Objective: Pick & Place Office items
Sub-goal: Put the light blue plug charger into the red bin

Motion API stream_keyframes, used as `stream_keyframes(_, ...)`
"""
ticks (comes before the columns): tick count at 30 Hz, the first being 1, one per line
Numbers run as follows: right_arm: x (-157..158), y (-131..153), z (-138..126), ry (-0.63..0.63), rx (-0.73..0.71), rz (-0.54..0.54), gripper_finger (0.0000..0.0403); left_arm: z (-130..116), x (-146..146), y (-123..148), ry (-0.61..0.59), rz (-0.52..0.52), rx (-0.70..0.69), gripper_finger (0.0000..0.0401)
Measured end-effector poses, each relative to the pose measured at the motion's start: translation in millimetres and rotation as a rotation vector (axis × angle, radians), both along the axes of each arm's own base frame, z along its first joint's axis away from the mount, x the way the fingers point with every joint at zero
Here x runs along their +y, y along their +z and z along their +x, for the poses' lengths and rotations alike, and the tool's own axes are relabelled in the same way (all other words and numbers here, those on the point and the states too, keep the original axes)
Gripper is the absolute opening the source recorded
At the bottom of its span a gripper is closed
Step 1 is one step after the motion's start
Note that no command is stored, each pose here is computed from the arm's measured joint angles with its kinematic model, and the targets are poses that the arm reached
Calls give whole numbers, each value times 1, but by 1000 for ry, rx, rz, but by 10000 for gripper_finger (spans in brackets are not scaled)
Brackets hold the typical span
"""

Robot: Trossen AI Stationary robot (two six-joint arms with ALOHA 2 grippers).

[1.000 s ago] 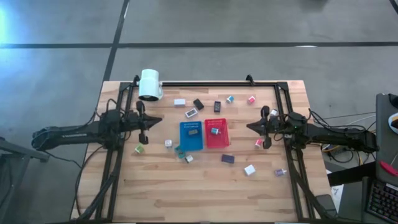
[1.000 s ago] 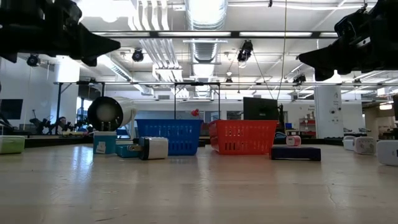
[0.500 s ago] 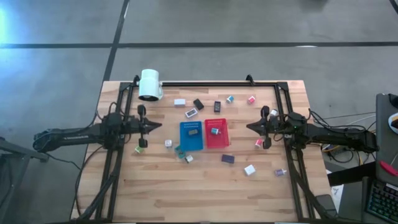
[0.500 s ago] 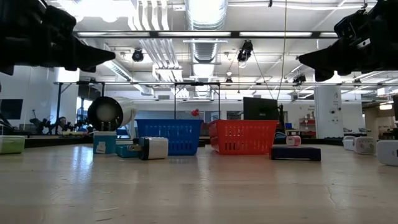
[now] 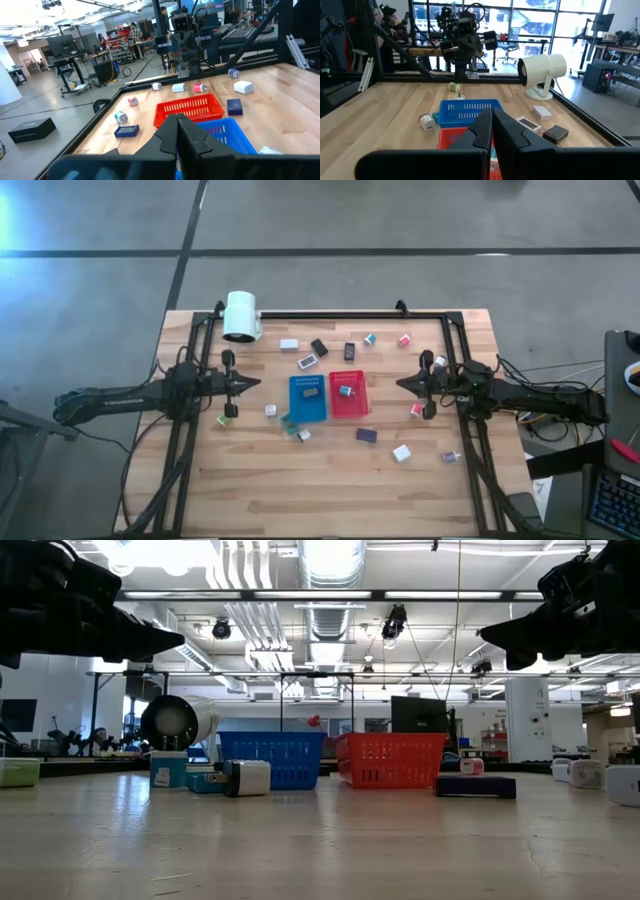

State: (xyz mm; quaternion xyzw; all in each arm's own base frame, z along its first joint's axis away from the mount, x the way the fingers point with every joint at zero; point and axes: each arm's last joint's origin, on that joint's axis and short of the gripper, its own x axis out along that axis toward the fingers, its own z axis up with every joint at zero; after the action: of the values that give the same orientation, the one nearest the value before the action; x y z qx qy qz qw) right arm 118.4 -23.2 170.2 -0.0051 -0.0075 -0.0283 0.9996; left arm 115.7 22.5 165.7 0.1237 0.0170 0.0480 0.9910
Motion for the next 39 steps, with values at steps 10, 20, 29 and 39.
stream_keyframes(10, 0, 0, 0, 0, 0, -5, 8, 0, 0, 0, 0, 0, -5, 5)
stream_keyframes(20, 0, 1, 0, -13, -9, 38, 8, 0, 0, 1, 3, 0, -8, 5)
stream_keyframes(29, -2, 8, 1, -51, -18, 102, 8, 0, 0, 1, 2, -1, -7, 5)
stream_keyframes(39, 3, 55, 4, -104, 364, 218, 8, 0, 0, -3, 12, -19, 25, 5)
